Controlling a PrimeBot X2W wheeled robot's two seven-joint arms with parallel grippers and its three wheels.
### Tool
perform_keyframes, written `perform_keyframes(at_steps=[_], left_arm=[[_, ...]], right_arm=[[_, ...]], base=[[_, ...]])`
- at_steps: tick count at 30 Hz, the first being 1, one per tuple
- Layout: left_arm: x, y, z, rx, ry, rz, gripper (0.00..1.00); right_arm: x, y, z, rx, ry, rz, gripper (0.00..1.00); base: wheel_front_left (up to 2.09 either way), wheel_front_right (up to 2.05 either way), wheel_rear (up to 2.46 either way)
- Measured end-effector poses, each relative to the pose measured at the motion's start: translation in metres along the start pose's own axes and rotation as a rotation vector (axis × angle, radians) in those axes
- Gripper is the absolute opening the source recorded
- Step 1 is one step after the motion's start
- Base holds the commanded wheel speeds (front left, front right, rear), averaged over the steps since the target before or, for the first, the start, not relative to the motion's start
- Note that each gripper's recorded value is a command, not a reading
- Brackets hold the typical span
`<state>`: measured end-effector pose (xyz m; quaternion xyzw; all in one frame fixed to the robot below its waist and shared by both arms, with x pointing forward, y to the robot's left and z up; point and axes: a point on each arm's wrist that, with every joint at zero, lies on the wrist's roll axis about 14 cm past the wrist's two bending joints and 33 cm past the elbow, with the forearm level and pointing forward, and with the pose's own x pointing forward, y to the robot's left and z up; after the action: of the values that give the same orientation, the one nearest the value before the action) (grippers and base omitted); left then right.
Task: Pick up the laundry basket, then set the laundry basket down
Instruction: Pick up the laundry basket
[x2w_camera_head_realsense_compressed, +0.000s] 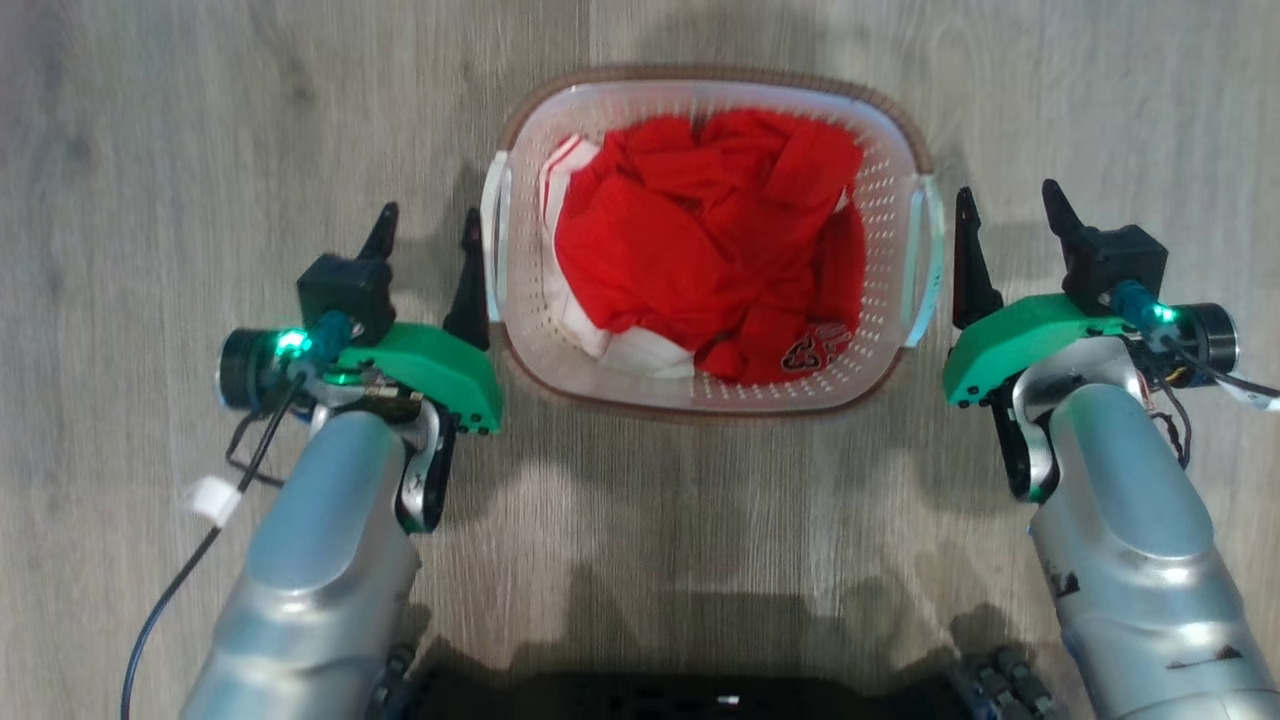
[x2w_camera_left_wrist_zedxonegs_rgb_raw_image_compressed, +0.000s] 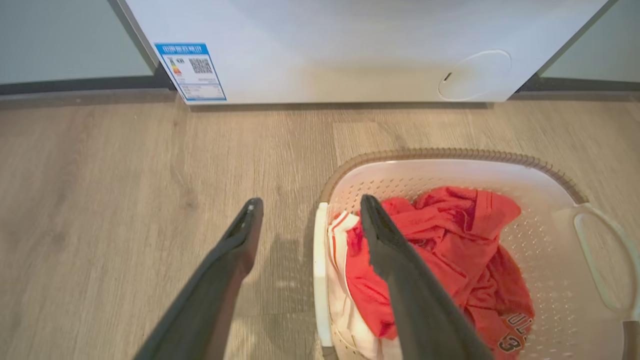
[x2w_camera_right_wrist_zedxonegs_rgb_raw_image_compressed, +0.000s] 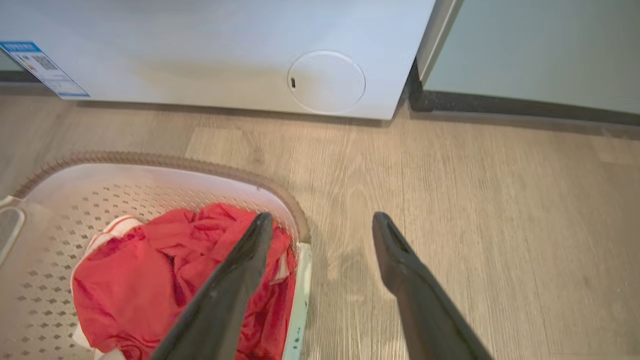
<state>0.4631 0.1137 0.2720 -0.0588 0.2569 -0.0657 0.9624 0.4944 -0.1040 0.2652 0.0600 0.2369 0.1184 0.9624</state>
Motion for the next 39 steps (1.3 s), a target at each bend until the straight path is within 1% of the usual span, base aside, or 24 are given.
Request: perform_keyframes(at_steps=[4, 9, 19, 25, 31, 39], left_arm=[[0.011, -0.003, -0.022, -0.002, 0.060, -0.019, 1.00], [0.021, -0.006, -0.042, -0.002, 0.117, -0.038, 1.00], [0.031, -0.013, -0.080, -0.001, 0.223, -0.084, 1.00], [0.042, -0.007, -0.096, 0.000, 0.272, -0.074, 1.00], [0.039, 0.003, -0.110, 0.003, 0.324, -0.049, 1.00], [0.042, 0.001, -0.118, 0.002, 0.354, -0.066, 1.00]], right_arm=[[0.007, -0.004, -0.030, 0.013, 0.069, -0.005, 1.00], [0.016, -0.005, -0.050, 0.026, 0.110, -0.003, 1.00], [0.024, -0.007, -0.077, 0.042, 0.157, -0.003, 1.00], [0.035, -0.004, -0.089, 0.050, 0.172, 0.009, 1.00], [0.037, 0.003, -0.103, 0.052, 0.208, 0.031, 1.00], [0.040, 0.008, -0.117, 0.065, 0.253, 0.043, 1.00]], base=[[0.00, 0.00, 0.00], [0.00, 0.00, 0.00], [0.00, 0.00, 0.00], [0.00, 0.00, 0.00], [0.00, 0.00, 0.00], [0.00, 0.00, 0.00]])
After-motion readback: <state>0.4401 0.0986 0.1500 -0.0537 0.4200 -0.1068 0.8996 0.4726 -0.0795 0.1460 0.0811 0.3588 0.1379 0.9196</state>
